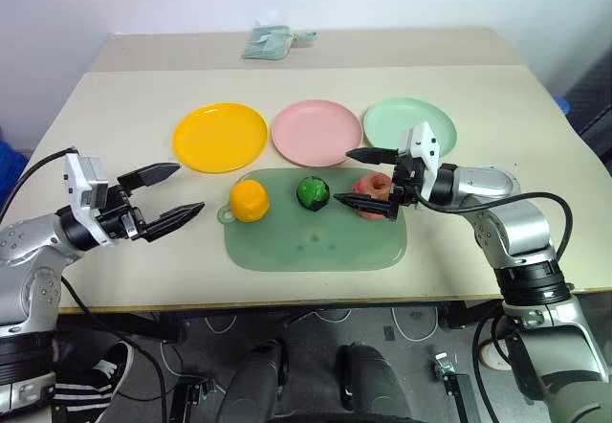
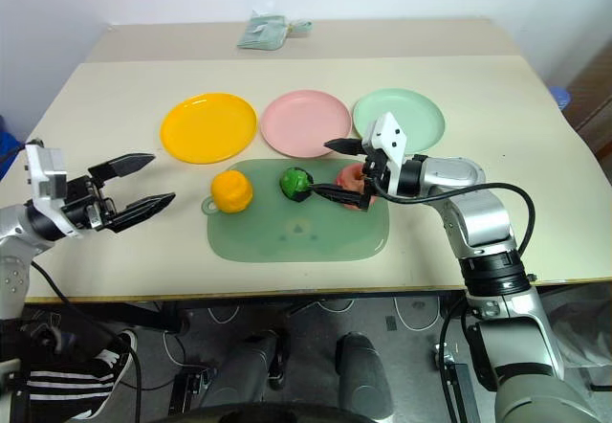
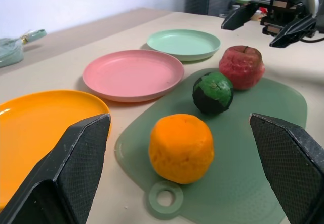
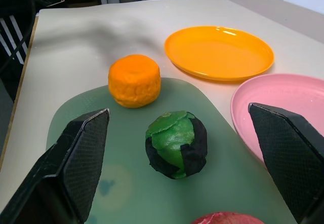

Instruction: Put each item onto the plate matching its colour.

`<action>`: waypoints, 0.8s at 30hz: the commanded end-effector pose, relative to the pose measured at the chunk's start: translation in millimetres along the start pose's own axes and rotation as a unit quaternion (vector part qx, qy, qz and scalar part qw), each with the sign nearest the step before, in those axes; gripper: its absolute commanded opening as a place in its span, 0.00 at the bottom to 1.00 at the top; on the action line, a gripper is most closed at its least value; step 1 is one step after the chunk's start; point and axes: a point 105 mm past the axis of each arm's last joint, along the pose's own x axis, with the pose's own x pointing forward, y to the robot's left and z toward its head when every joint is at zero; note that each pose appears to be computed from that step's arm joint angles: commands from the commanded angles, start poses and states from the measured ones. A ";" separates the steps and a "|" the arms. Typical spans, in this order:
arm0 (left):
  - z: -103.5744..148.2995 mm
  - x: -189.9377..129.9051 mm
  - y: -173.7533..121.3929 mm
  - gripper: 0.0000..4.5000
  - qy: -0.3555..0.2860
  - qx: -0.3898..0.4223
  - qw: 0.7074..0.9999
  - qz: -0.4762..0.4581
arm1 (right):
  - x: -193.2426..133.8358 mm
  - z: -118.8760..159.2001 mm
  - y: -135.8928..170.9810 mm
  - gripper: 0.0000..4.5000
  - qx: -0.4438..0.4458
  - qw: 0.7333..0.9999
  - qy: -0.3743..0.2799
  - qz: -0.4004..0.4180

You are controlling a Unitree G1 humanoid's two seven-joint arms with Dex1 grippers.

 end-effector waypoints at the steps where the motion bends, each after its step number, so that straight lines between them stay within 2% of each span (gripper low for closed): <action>1: 13.7 2.6 1.0 1.00 -0.014 0.022 1.000 -0.003 | 1.1 10.7 -1.7 1.00 -0.022 1.000 -0.017 -0.002; 12: 12.8 18.2 0.7 1.00 -0.021 0.024 0.999 -0.009 | -8.2 11.0 -2.4 1.00 -0.023 1.000 -0.008 -0.006; 24: 7.4 41.5 -0.5 1.00 -0.041 0.011 0.999 -0.007 | -6.1 27.6 -6.2 1.00 -0.033 0.999 -0.025 0.015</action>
